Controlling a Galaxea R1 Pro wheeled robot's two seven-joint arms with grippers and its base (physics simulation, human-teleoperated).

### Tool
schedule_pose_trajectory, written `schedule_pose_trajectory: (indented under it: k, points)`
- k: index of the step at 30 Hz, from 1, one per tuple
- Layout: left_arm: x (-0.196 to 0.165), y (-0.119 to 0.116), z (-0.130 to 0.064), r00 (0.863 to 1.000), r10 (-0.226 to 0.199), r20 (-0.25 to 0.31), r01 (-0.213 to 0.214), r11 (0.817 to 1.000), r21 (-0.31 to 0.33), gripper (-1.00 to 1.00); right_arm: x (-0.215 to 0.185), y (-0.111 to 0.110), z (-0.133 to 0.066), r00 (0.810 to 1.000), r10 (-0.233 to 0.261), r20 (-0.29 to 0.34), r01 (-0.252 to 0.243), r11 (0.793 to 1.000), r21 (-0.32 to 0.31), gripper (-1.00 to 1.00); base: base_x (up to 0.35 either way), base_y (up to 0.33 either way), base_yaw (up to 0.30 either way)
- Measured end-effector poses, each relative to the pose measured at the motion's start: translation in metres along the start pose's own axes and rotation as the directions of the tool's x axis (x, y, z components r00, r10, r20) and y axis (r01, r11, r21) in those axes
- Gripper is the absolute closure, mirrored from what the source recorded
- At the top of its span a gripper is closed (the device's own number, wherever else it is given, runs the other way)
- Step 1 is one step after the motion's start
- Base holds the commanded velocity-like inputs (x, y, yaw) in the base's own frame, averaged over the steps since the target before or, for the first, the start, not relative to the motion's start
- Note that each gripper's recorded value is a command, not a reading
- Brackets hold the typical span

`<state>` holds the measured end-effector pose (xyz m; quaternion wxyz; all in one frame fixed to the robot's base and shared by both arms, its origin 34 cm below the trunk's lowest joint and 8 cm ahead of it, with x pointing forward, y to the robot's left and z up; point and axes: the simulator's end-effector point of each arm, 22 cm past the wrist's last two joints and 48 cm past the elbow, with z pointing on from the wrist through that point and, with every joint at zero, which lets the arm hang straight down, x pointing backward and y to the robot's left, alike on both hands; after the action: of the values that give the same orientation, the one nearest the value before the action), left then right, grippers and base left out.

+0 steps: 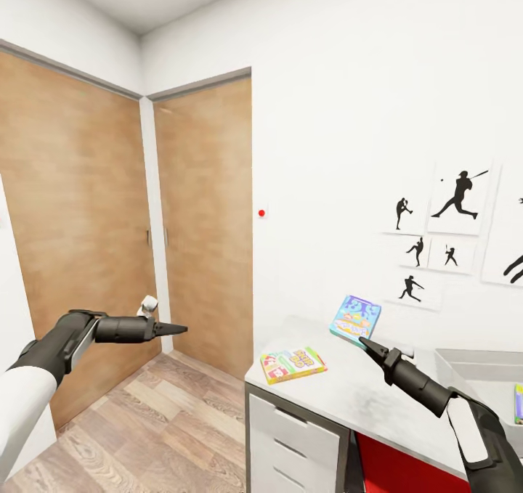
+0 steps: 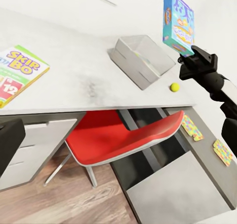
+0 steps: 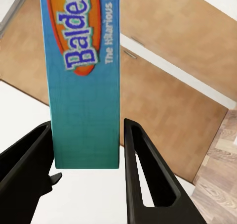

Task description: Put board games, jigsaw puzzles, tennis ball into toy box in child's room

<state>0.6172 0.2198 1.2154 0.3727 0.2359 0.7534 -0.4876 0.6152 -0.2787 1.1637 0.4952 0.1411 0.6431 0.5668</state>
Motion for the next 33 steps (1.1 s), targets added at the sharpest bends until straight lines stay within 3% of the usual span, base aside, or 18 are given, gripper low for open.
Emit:
schedule_pose_trajectory:
  k: [33]
  points:
    - [0.010, 0.016, 0.006, 0.999, -0.033, -0.015, 0.033, 0.999, -0.001, -1.00, 0.006, -0.011, 0.002, 1.000, 0.023, -0.010, -0.023, 1.000, -0.006, 1.00, 0.000, 0.000, -0.049]
